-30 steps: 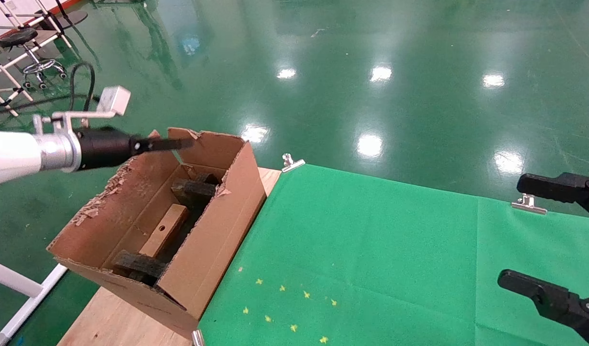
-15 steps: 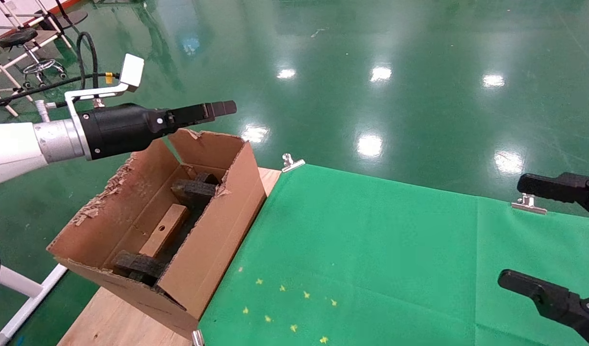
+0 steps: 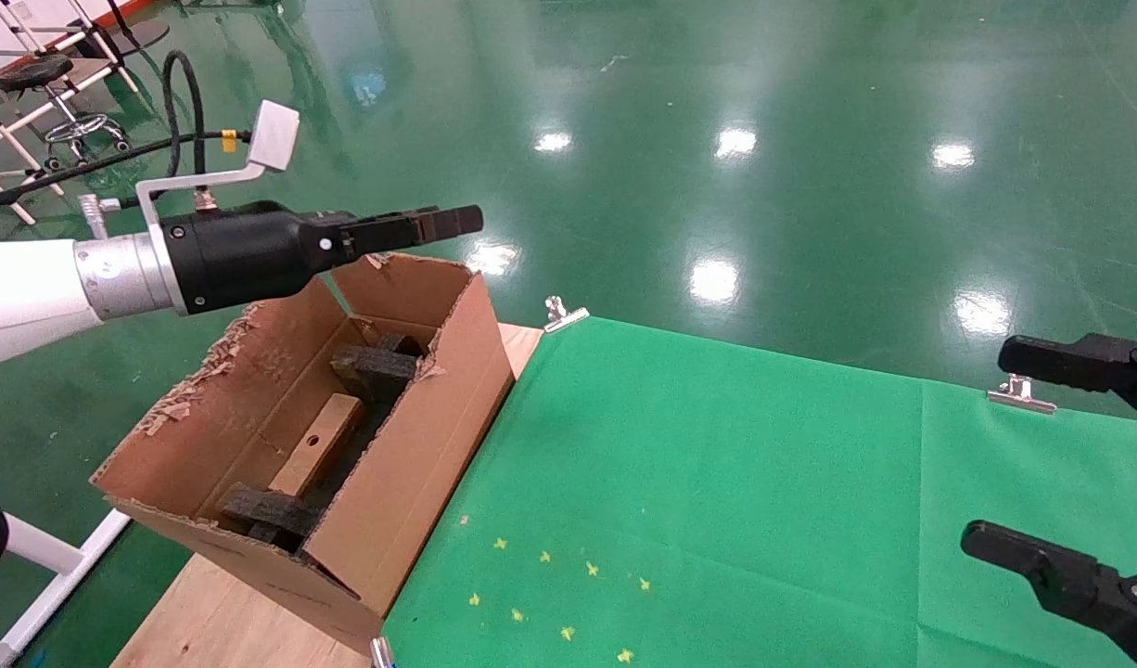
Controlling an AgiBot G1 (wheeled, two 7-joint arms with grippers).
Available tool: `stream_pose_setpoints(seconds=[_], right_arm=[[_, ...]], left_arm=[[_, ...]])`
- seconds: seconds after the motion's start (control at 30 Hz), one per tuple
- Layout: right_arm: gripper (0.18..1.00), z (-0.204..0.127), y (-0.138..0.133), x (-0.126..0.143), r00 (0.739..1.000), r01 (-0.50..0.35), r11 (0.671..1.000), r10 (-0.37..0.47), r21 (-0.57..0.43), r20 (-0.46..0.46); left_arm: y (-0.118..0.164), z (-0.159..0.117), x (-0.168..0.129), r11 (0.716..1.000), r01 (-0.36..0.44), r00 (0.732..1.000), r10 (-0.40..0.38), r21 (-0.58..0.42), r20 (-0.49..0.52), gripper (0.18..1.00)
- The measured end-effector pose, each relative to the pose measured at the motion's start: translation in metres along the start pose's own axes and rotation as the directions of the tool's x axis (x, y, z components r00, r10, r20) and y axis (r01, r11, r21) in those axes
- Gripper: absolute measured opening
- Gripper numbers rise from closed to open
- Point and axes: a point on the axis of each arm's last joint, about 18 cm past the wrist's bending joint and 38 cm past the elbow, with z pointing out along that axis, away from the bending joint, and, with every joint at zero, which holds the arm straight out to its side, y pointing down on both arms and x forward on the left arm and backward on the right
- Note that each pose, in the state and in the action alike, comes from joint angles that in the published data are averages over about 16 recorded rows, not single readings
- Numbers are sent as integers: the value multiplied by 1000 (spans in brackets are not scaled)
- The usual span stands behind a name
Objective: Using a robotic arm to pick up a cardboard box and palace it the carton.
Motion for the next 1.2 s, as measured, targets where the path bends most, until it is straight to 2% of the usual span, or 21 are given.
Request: stream_pose_setpoints(seconds=[0.3,0.6,0.9,1.2], right_arm=[[1001,0,0,0,1000,0,1000,0,0,0],[1001,0,0,0,1000,0,1000,0,0,0],[1001,0,0,0,1000,0,1000,0,0,0],[1001,0,0,0,1000,0,1000,0,0,0]], left_arm=[[3,7,28,992,-127,986,128,14,-102,1001],[10,12,60,969,-243,946,247,42,-210,1001],[20,13,96,935,-344,880,352,85,-320,1001],[34,10,135,894,-424,789,442,142,-426,1001]])
